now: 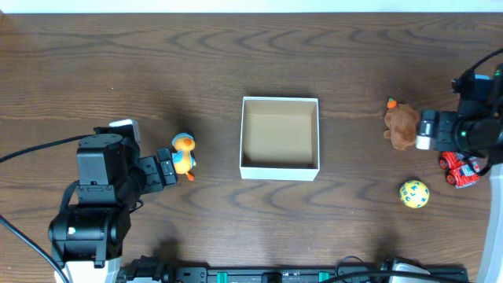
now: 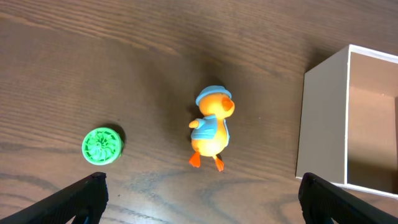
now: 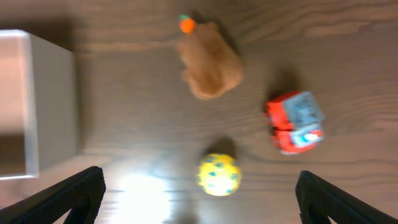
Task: Pack container
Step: 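Move the right gripper over the red fire truck and lower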
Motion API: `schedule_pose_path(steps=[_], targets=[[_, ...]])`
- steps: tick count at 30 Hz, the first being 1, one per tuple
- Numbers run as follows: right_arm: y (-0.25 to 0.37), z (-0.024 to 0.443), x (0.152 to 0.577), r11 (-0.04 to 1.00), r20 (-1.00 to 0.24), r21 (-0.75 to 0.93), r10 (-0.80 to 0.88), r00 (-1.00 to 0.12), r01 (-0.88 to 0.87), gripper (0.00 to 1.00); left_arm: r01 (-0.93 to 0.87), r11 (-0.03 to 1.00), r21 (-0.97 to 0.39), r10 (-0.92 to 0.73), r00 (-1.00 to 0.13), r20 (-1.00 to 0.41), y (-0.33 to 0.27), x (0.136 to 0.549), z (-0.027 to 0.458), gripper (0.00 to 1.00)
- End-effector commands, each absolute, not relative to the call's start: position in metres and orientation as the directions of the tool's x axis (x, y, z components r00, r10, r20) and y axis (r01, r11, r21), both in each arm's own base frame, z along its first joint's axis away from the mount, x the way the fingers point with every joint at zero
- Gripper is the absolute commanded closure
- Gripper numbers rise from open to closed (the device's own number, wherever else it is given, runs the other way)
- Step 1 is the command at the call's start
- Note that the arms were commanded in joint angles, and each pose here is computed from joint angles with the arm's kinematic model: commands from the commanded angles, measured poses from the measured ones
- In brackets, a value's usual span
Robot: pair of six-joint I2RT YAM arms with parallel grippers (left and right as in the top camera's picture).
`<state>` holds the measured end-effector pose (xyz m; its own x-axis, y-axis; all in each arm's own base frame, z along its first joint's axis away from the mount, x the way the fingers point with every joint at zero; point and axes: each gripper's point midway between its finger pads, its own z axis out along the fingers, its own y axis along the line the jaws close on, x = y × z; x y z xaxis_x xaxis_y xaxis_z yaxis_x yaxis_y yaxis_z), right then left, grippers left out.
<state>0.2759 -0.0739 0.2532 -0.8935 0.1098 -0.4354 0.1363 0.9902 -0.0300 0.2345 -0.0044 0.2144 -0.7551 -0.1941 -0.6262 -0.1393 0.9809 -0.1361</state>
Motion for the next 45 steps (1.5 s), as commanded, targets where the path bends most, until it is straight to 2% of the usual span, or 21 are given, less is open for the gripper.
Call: schedule_pose_path(steps=[1,4,11,17,21,30,45], targets=[[-0.112,0.251,0.278,0.985,-0.405,-0.15,0.013,-0.914,0.08,0.01,-0.151,0.977,-0.153,-0.214,-0.744,-0.633,-0.004,0.235,0.221,0.02],[-0.153,0.23,0.29,0.978,-0.388,-0.14,0.09,-0.917,0.155,0.01,-0.152,0.977,-0.152,-0.214,-0.746,-0.63,-0.004,0.234,0.22,0.02],[-0.2,0.169,0.315,0.988,-0.318,-0.071,0.106,-0.942,0.135,0.01,-0.153,0.977,-0.15,-0.214,-0.754,-0.621,-0.004,0.232,0.218,0.02],[-0.204,0.124,0.321,0.992,-0.223,-0.015,0.117,-0.968,0.124,0.01,-0.154,0.977,-0.149,-0.214,-0.758,-0.616,-0.004,0.23,0.217,0.02],[-0.212,0.106,0.316,0.991,-0.159,-0.037,0.124,-0.979,0.131,0.01,-0.154,0.977,-0.149,-0.214,-0.758,-0.616,-0.004,0.23,0.217,0.02],[-0.222,0.081,0.306,0.985,-0.105,0.009,0.174,-0.979,0.174,0.01,-0.154,0.977,-0.149,-0.214,-0.757,-0.618,-0.004,0.231,0.217,0.02],[-0.209,0.03,0.278,0.987,-0.014,0.017,0.16,-0.987,0.16,0.01,-0.154,0.977,-0.149,-0.214,-0.757,-0.618,-0.004,0.231,0.217,0.02]])
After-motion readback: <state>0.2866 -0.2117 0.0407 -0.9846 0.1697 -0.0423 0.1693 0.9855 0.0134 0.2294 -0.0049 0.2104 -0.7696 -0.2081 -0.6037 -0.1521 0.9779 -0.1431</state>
